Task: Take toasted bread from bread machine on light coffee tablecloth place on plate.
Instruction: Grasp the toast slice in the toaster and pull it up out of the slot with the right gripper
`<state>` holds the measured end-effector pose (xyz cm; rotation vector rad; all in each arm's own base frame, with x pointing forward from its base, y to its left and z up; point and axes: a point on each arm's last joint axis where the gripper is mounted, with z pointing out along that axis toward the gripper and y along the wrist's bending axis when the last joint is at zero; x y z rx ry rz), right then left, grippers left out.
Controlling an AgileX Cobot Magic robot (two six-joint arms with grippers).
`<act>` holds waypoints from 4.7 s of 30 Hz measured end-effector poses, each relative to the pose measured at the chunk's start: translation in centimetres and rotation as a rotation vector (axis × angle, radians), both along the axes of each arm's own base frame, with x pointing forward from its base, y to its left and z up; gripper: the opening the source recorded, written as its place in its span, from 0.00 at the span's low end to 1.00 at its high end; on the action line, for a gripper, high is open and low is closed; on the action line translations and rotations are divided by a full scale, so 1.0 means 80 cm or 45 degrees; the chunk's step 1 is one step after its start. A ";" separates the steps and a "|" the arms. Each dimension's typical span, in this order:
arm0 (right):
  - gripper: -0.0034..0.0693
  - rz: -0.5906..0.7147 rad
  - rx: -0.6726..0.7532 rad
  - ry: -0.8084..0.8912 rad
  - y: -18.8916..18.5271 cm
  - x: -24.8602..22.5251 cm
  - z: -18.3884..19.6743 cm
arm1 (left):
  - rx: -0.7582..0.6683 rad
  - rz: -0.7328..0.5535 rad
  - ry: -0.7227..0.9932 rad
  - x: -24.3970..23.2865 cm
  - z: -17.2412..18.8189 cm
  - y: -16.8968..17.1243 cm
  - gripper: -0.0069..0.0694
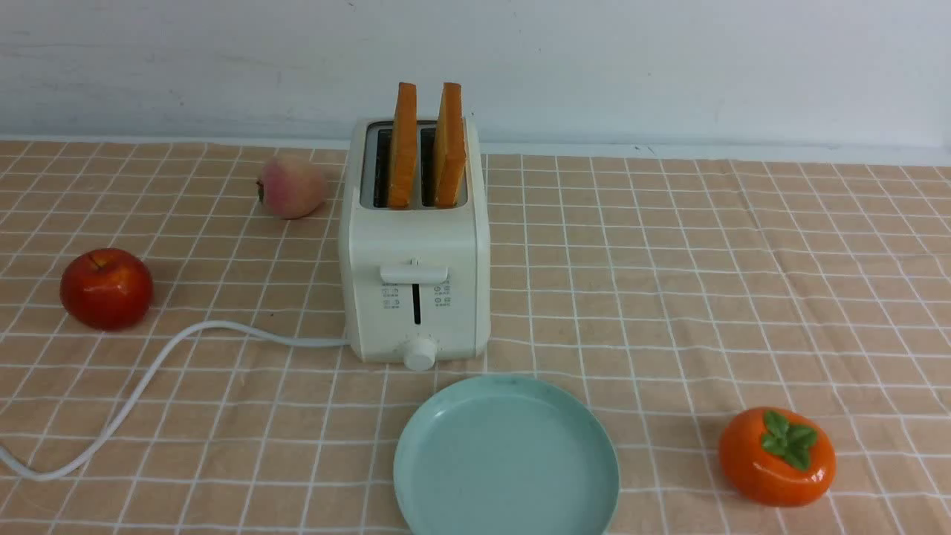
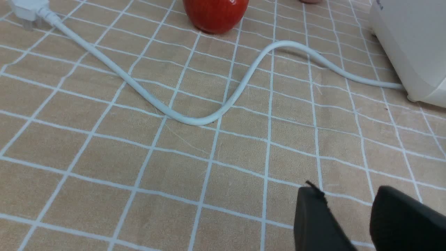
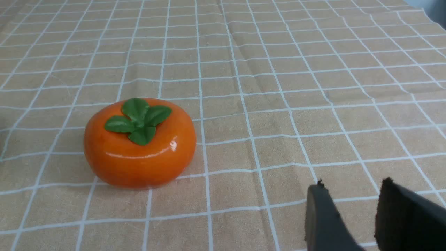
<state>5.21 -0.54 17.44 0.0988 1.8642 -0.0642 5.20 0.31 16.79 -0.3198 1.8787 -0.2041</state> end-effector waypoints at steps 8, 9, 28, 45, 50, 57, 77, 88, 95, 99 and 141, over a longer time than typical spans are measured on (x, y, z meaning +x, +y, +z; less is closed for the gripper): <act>0.38 0.000 0.000 0.000 0.000 0.000 0.000 | 0.000 0.000 0.000 0.000 0.000 0.000 0.40; 0.38 0.000 0.000 0.000 0.000 0.000 0.000 | 0.000 0.000 0.000 0.000 0.000 0.000 0.40; 0.38 -0.001 -0.016 0.006 -0.001 0.000 0.000 | 0.000 0.000 0.000 0.000 0.000 0.000 0.40; 0.38 -0.004 -0.042 0.013 -0.001 0.000 0.000 | 0.005 -0.002 -0.016 0.000 0.001 0.000 0.40; 0.38 -0.006 -0.073 0.010 -0.002 0.000 0.000 | 0.035 -0.021 -0.140 0.003 0.012 -0.001 0.40; 0.38 0.000 -0.101 -0.126 -0.002 0.003 0.009 | 0.117 -0.067 -0.377 0.006 0.033 -0.004 0.40; 0.38 -0.005 0.296 -0.735 0.000 0.002 0.060 | -0.469 -0.144 -0.918 -0.004 0.082 -0.011 0.40; 0.38 0.082 0.686 -0.957 0.001 0.018 0.171 | -0.415 -0.205 -1.032 0.006 0.231 -0.015 0.40; 0.38 0.221 0.397 -0.884 0.010 0.075 0.296 | -0.386 0.048 -0.496 0.058 0.263 -0.003 0.40; 0.38 0.219 0.399 -0.750 0.009 0.108 0.308 | -0.383 0.191 -0.140 0.075 0.235 0.004 0.40; 0.38 -0.544 -0.099 0.145 -0.076 0.271 0.238 | -0.340 0.327 0.348 0.083 0.192 0.008 0.40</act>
